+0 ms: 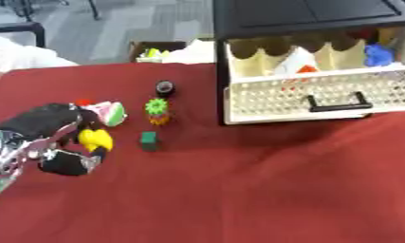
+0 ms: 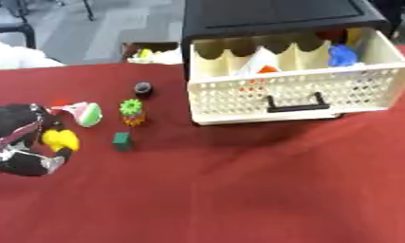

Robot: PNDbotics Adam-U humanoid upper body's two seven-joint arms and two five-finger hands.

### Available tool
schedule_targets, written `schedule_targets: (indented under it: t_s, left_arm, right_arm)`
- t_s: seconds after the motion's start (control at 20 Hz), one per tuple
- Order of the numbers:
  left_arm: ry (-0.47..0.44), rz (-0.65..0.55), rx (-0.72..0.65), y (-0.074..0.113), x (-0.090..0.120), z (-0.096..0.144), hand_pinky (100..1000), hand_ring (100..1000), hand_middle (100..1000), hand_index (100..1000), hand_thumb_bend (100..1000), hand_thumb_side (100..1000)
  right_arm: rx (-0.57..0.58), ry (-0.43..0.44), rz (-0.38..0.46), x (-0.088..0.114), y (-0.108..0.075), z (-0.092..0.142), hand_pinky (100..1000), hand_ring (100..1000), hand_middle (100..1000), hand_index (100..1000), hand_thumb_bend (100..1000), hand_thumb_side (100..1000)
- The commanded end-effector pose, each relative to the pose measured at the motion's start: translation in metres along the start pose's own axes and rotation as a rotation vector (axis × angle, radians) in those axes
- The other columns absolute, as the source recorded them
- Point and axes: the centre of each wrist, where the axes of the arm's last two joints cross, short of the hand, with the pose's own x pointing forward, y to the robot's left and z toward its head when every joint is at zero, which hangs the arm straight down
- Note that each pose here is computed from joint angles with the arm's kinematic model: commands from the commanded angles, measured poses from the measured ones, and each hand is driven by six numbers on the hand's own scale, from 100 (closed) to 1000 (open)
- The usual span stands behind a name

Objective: Pick up objects from table and place into drawer.

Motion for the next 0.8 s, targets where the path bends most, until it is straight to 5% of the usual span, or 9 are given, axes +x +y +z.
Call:
schedule_targets:
  t_s: [0.05, 0.8]
  left_arm:
    - [-0.008, -0.031, 0.061, 0.026, -0.002, 0.007, 284, 374, 389, 641, 100, 384]
    - [-0.202, 0.022, 0.203, 0.104, 0.017, -0.014, 256, 358, 373, 625, 100, 389]
  right_arm:
    - [0.02, -0.03, 0.006, 0.004, -0.003, -0.012, 567, 455, 396, 630, 100, 1000]
    - [0.043, -0.018, -0.048, 0.011, 0.002, -0.032, 566, 455, 396, 629, 100, 1000]
